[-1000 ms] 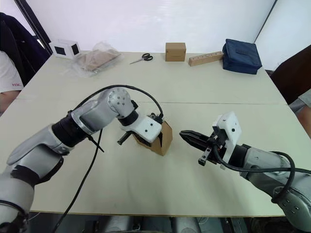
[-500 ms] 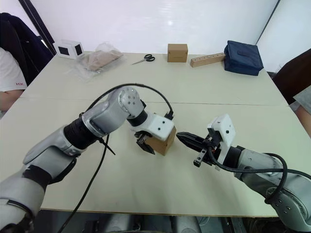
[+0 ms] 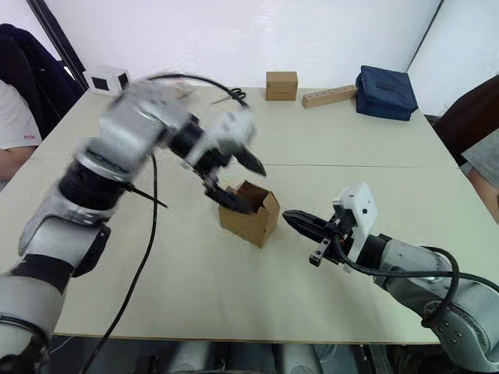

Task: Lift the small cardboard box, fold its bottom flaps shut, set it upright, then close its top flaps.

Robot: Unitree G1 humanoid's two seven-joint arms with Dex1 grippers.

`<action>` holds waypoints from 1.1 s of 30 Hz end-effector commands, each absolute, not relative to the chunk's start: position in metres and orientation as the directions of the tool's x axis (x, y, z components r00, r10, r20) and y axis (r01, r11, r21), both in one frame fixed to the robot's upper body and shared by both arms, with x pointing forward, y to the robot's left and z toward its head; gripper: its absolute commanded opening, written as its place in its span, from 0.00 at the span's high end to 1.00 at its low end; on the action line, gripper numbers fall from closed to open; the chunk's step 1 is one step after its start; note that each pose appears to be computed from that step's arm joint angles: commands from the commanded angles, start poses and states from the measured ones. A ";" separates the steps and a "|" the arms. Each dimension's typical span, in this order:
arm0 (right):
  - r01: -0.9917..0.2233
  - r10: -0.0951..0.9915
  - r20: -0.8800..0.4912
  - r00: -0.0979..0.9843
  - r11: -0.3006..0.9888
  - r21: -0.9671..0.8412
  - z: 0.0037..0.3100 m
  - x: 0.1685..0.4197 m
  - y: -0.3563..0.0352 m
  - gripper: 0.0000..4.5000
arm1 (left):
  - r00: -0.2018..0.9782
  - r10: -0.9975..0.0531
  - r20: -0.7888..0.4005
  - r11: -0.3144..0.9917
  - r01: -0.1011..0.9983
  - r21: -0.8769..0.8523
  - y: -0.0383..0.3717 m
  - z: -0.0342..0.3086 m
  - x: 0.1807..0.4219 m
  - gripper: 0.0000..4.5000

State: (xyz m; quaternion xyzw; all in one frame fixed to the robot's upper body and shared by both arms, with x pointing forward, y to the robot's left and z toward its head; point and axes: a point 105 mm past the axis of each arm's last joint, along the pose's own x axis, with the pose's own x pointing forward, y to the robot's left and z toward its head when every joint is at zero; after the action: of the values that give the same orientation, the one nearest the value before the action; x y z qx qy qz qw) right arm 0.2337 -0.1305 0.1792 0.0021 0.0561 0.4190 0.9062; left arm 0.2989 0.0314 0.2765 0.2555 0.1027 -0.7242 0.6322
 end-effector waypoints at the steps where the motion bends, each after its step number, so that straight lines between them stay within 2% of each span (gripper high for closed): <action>1: -0.736 0.735 -0.057 0.676 0.677 0.007 0.183 0.240 -0.131 1.00 | 0.077 -0.959 -0.273 0.021 0.979 0.203 0.055 0.285 0.320 0.01; 4: -0.722 0.721 -0.061 0.690 0.692 0.005 0.178 0.242 -0.130 1.00 | 0.183 -0.966 -0.183 0.155 0.976 0.154 0.069 0.280 0.334 0.15; 5: -0.720 0.718 -0.063 0.693 0.694 0.005 0.177 0.242 -0.130 1.00 | 0.214 -0.961 -0.178 0.186 0.969 0.160 0.074 0.274 0.337 0.27; 9: -0.656 0.652 -0.087 0.753 0.755 -0.017 0.165 0.252 -0.136 1.00 | 0.363 -0.911 -0.196 0.325 0.924 0.201 0.100 0.235 0.355 0.62; 13: -0.602 0.594 -0.128 0.794 0.798 -0.036 0.149 0.259 -0.143 1.00 | 0.492 -0.849 -0.193 0.472 0.870 0.143 0.119 0.196 0.373 0.98; 18: -0.585 0.573 -0.149 0.806 0.809 -0.051 0.140 0.262 -0.142 1.00 | 0.545 -0.808 -0.223 0.524 0.839 0.147 0.126 0.167 0.379 0.98; 20: -0.586 0.571 -0.170 0.803 0.808 -0.056 0.134 0.262 -0.140 1.00 | 0.530 -0.813 -0.240 0.511 0.848 0.140 0.124 0.154 0.374 0.98; 22: -0.596 0.569 -0.242 0.786 0.802 -0.048 0.113 0.266 -0.131 1.00 | 0.476 -0.817 -0.326 0.464 0.878 0.119 0.114 0.119 0.363 0.98; 24: -0.609 0.582 -0.267 0.768 0.793 -0.024 0.105 0.268 -0.123 1.00 | 0.434 -0.824 -0.364 0.423 0.899 0.115 0.106 0.104 0.353 0.98; 33: -0.660 0.641 -0.286 0.712 0.750 0.041 0.101 0.265 -0.112 1.00 | 0.292 -0.861 -0.416 0.299 0.953 0.048 0.099 0.092 0.326 0.98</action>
State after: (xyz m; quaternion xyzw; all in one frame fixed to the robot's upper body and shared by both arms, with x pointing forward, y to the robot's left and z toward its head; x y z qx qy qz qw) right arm 0.2666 -0.1163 0.0920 -0.0378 0.1571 0.3383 0.9271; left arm 0.3325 0.1047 0.0846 0.1432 0.1659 -0.5535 0.8035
